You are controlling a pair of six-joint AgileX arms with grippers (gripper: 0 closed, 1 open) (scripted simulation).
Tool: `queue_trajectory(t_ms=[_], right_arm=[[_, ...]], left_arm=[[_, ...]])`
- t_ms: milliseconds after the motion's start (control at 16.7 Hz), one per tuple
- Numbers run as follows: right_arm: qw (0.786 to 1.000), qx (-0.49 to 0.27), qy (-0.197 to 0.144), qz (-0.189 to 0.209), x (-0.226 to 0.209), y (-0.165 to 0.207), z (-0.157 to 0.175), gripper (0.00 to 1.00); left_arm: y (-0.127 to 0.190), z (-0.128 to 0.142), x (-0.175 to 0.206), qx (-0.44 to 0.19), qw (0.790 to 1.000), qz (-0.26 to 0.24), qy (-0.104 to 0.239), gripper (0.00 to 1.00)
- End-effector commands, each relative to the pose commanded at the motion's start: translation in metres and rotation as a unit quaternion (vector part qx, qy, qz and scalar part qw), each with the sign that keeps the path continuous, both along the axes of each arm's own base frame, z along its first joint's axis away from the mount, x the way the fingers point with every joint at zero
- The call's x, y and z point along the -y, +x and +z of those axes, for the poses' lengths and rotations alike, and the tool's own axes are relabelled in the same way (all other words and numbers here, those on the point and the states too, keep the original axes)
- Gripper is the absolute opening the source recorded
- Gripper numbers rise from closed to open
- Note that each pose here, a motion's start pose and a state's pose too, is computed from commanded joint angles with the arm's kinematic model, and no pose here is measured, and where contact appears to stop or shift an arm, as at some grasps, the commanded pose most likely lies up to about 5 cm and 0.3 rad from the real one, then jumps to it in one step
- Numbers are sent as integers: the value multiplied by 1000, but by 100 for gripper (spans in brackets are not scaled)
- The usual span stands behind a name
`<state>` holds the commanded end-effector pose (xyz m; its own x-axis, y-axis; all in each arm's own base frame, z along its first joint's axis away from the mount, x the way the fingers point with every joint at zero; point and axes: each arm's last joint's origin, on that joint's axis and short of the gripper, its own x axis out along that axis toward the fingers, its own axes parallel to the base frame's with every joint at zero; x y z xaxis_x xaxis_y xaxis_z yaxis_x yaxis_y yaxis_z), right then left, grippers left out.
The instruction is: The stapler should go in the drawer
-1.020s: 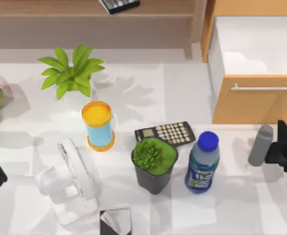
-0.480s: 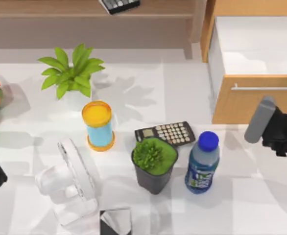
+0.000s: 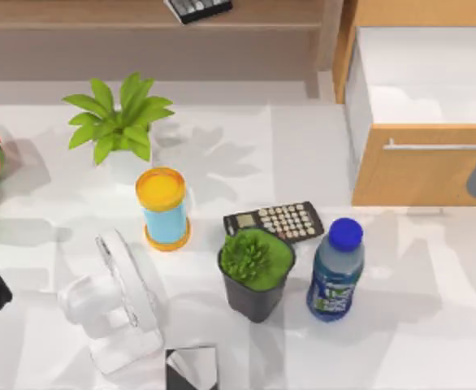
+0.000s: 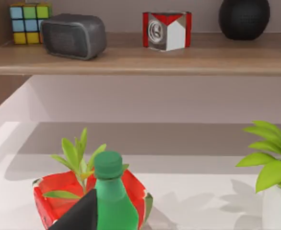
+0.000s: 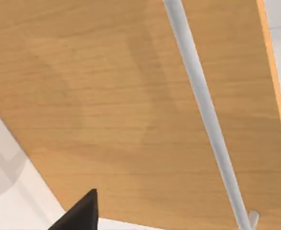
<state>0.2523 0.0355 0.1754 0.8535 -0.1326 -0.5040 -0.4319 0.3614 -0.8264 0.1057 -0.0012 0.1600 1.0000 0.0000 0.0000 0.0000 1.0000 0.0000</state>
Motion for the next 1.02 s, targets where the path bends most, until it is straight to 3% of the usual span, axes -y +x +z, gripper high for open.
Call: queue_trajectory(t_ms=[180,300,600,840,1020], right_arm=[[991,-114,41,-64,29,-16,10,100],[971,-199,74,-112,46,-32,11,100],[886,-367,171,-226,77,-73,11,100],[827,-430,228,-281,89,-92,12,100],[816,-439,238,-290,91,-95,13,100]], left_arm=[[0,0,0,0,1000,0,0,100],[0,0,0,0,1000,0,0,100],[0,0,0,0,1000,0,0,100],[0,0,0,0,1000,0,0,100],[0,0,0,0,1000,0,0,100]])
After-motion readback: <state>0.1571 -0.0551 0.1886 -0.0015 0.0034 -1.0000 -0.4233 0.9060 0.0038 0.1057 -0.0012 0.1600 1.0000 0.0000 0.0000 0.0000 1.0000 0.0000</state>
